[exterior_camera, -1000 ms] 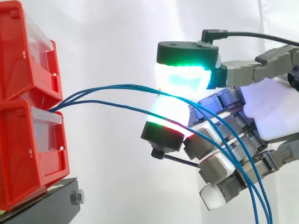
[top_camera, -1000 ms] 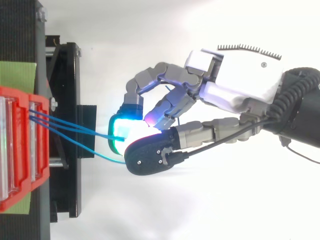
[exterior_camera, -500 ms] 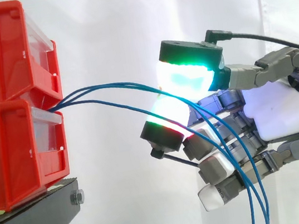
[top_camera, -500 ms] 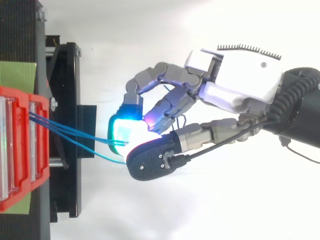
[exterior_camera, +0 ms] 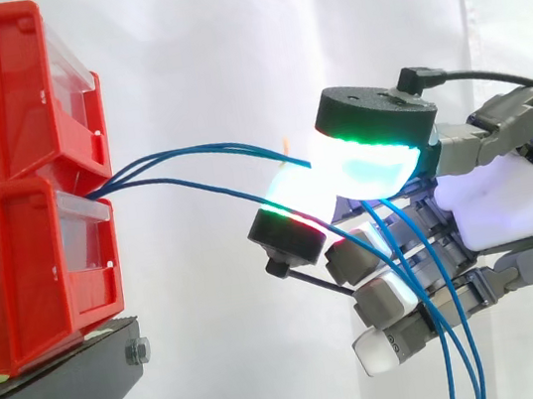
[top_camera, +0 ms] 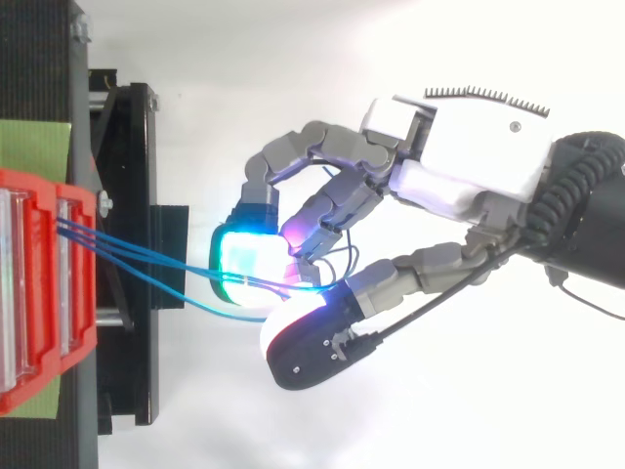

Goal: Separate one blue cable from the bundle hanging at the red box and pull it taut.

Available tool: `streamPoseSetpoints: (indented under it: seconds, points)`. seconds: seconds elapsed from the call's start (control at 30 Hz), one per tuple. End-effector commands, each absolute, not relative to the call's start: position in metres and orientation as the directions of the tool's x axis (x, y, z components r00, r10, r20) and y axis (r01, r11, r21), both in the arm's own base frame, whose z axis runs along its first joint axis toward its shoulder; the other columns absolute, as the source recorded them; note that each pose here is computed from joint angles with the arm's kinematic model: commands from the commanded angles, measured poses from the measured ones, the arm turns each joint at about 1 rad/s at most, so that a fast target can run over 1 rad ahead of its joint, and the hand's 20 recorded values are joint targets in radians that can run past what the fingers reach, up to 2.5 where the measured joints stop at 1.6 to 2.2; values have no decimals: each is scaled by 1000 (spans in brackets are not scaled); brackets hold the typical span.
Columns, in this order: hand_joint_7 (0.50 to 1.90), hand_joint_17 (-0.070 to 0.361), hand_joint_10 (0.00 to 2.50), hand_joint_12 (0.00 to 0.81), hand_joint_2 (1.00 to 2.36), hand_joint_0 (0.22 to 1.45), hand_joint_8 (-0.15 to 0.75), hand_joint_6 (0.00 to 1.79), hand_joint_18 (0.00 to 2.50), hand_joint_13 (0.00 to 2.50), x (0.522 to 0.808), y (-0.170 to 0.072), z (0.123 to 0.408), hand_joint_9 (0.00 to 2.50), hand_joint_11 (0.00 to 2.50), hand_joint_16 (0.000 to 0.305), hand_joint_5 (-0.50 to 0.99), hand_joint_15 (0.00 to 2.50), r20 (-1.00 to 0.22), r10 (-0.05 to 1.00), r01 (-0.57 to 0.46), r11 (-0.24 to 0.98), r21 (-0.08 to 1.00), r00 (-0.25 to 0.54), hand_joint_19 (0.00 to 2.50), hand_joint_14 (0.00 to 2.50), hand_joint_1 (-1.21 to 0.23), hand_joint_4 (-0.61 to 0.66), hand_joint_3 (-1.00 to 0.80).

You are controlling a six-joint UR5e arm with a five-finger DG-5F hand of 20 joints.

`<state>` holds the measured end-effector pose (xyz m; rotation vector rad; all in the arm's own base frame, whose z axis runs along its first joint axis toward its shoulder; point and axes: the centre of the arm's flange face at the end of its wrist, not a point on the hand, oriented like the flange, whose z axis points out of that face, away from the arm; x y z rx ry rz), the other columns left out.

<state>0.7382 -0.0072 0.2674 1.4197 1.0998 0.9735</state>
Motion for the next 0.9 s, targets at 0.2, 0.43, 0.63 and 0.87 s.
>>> streamPoseSetpoints:
  seconds: [0.2, 0.43, 0.63, 0.87]
  points:
    - [928, 115, 17, 347, 1000, 508, 261, 947, 668, 1017, 738, -8, 267, 1076, 1233, 51, -196, 988, 3, 969, 120, -34, 992, 249, 623, 29, -907, 13, -500]
    - [962, 109, 20, 333, 1000, 586, 251, 933, 652, 1014, 738, -7, 267, 1073, 1245, 49, -200, 991, 3, 969, 120, -34, 992, 247, 630, 31, -787, 31, -500]
    - [1068, 108, 20, 330, 1011, 684, 254, 948, 657, 1015, 738, -7, 268, 1071, 1239, 48, -203, 997, 4, 969, 118, -34, 992, 247, 625, 31, -759, -16, -384]
    - [999, 108, 19, 327, 1000, 769, 250, 967, 656, 999, 738, -7, 267, 1042, 1213, 48, -210, 983, 2, 969, 121, -34, 992, 249, 596, 30, -852, -27, -492]
